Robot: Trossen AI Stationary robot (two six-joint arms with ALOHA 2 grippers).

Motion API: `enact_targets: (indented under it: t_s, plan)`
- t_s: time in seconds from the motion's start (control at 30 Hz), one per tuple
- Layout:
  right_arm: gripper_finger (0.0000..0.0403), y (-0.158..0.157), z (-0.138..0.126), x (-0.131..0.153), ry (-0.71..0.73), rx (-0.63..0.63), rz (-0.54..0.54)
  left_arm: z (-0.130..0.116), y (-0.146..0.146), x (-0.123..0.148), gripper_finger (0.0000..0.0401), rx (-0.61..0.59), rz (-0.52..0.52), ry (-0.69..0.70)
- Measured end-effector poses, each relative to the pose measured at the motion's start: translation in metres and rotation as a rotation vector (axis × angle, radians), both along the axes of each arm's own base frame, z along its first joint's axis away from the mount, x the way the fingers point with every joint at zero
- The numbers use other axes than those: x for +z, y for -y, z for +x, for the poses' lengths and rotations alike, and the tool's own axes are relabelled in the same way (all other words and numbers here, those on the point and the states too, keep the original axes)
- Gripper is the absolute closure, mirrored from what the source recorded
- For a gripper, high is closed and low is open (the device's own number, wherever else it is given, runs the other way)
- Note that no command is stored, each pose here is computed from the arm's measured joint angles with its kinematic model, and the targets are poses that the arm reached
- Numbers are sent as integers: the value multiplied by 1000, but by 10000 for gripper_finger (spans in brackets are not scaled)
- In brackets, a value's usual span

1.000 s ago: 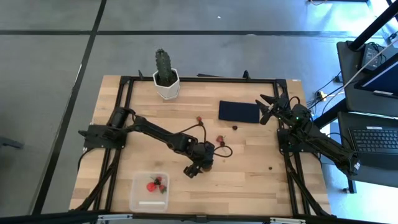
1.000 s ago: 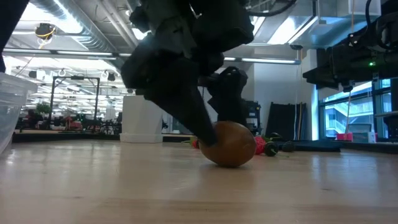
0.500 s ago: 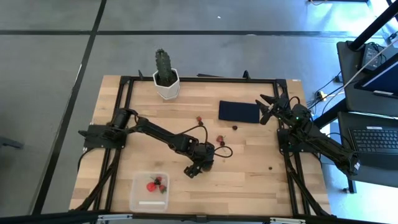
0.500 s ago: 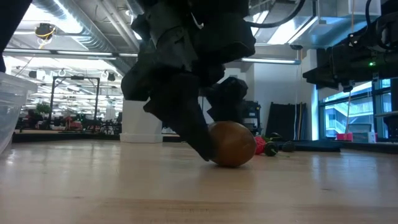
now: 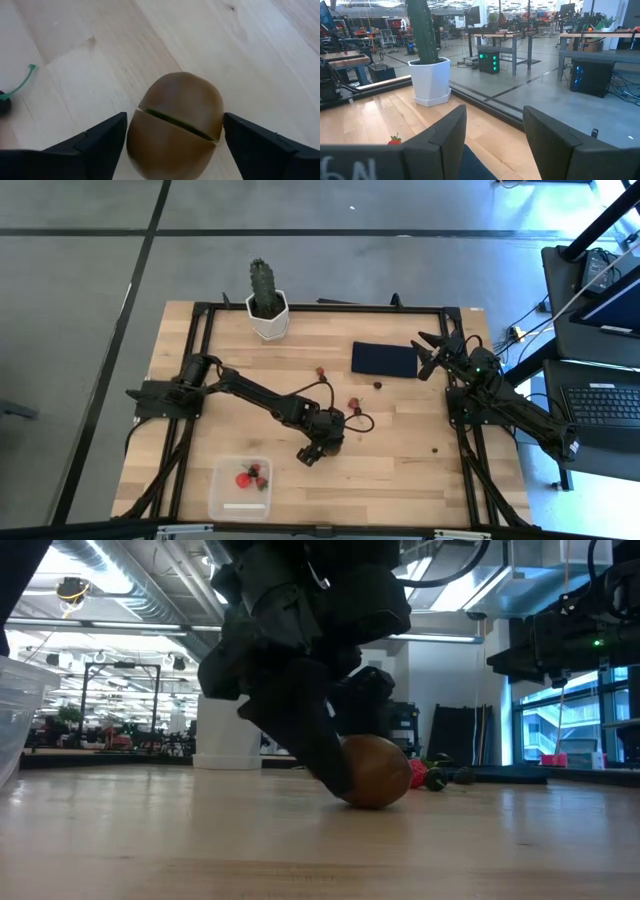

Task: Pick and placing Produce into tupperware
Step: Put the kiwi in the bin

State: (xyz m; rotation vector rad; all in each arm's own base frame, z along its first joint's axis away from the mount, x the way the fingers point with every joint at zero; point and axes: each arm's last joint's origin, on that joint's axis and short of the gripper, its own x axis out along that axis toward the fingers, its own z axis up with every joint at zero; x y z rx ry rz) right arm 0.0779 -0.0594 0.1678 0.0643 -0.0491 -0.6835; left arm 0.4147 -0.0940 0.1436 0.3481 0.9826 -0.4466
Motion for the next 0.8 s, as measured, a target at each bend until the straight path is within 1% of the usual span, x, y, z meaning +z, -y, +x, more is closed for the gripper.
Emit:
enact_targets:
  t_s: [0.23,0.43,0.63,0.8]
  plan:
    - [205,0,0,0,-2,0,-1,0,0,0,118,4,5,2]
    - [205,0,0,0,-3,0,-3,1,0,0,139,5,6,8]
    - [205,0,0,0,-3,0,-3,1,-1,1,145,33,13,8]
    - [205,0,0,0,-2,1,-3,-5,-4,15,146,77,27,-1]
